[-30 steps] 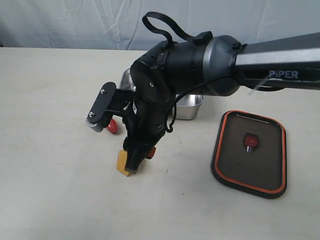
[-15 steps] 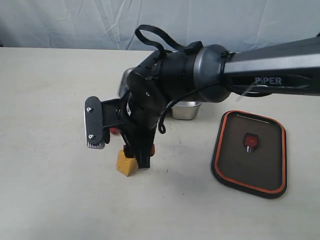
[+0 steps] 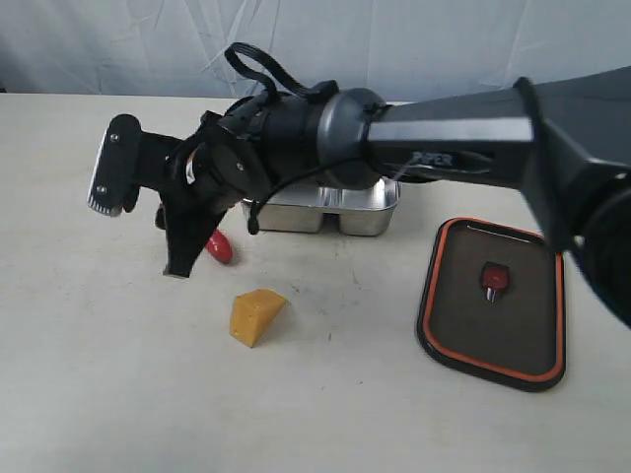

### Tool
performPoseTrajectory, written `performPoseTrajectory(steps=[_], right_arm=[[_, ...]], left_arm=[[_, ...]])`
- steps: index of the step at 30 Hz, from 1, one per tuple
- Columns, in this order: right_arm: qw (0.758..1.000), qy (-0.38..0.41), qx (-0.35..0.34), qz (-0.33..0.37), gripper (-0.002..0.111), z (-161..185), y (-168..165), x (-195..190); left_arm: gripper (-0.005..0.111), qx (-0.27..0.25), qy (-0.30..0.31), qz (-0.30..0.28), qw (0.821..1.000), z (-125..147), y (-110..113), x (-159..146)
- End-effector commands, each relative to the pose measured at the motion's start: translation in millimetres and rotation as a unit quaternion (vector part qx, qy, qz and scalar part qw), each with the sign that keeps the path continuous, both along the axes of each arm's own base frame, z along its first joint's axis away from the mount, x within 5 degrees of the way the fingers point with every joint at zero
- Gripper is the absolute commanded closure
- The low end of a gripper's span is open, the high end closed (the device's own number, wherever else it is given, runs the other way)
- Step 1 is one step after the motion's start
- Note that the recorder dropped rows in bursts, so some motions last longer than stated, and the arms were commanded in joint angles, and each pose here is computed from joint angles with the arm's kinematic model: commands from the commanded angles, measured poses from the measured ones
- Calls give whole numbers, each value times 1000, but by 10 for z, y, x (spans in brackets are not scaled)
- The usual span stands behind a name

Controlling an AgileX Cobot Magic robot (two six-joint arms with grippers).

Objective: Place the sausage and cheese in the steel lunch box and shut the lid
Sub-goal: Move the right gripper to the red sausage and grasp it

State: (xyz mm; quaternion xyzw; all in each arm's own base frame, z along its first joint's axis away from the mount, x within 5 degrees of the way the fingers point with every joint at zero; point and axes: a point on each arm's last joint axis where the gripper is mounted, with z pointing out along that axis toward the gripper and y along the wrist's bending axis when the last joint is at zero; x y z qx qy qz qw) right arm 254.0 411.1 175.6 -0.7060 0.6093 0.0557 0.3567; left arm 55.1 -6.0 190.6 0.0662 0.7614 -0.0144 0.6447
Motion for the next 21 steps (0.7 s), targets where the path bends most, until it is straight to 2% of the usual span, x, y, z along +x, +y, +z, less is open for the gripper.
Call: performPoseTrajectory(steps=[1, 8, 15, 21], right_arm=[[998, 44, 16, -52, 70, -17, 213, 186], [983, 127, -58, -123, 64, -268, 231, 394], [969, 158, -49, -184, 64, -431, 128, 638], [956, 209, -51, -200, 64, -619, 123, 618]], left_arm=[[107, -2, -8, -2, 1000, 9, -3, 0], [107, -2, -8, -2, 1000, 9, -3, 0], [107, -2, -8, -2, 1000, 9, -3, 0], [107, -2, -8, -2, 1000, 9, -3, 0]])
